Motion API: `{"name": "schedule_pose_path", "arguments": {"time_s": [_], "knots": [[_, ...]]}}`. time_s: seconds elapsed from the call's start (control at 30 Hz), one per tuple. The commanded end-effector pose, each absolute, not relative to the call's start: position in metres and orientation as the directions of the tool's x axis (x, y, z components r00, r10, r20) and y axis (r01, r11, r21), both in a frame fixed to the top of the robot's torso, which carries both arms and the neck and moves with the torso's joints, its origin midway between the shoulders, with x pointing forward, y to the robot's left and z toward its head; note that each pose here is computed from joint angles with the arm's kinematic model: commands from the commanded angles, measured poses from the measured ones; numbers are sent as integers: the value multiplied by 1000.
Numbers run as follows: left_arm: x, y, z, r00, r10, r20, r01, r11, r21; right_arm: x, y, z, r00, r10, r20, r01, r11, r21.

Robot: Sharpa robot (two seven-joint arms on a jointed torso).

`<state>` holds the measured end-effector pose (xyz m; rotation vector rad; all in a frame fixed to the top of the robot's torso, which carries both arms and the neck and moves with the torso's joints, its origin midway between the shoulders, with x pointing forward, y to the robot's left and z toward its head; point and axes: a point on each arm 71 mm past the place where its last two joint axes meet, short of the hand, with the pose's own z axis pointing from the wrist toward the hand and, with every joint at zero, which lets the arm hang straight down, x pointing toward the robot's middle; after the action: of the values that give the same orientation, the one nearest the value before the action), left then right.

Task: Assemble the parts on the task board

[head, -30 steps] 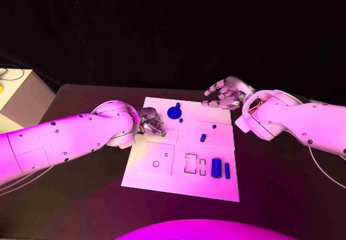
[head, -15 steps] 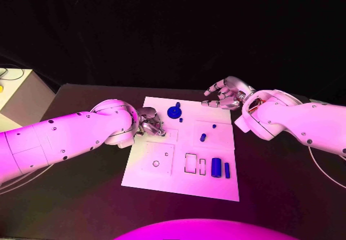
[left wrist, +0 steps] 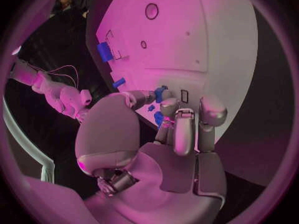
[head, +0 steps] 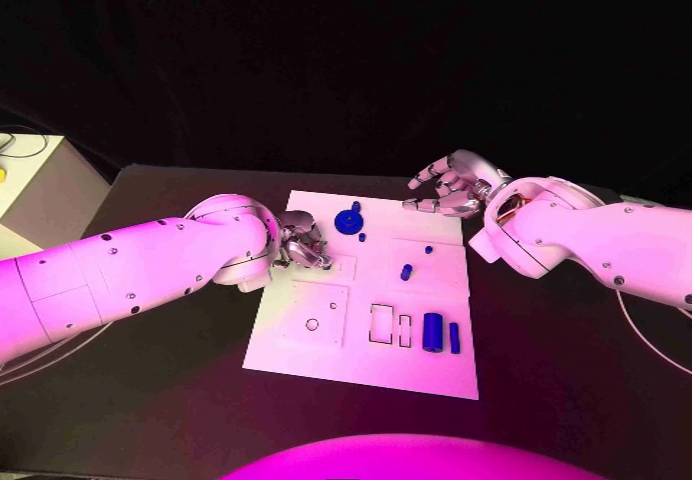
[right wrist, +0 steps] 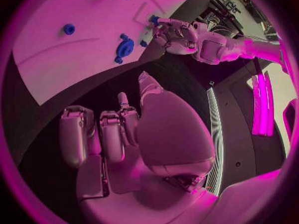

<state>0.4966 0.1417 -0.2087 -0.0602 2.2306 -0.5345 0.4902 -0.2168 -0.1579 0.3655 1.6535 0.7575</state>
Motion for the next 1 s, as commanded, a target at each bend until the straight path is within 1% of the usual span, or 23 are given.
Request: {"name": "schedule_pose_path", "arguments": {"time_s": [0.03,0.57,1.0], "knots": [[496,140,-210,-675,-199,-710,135,913,-384,490,-216,-158,-240,607,-758,-179,740,649],[496,138,-213,-697,-157,-699,137,929,-344,490,-216,-158,-240,607,-758,-178,740,649],[499,137,-212,-677,-157,-719,136,934,-332,490,-216,-159,-240,607,-757,-177,739,649]]}}
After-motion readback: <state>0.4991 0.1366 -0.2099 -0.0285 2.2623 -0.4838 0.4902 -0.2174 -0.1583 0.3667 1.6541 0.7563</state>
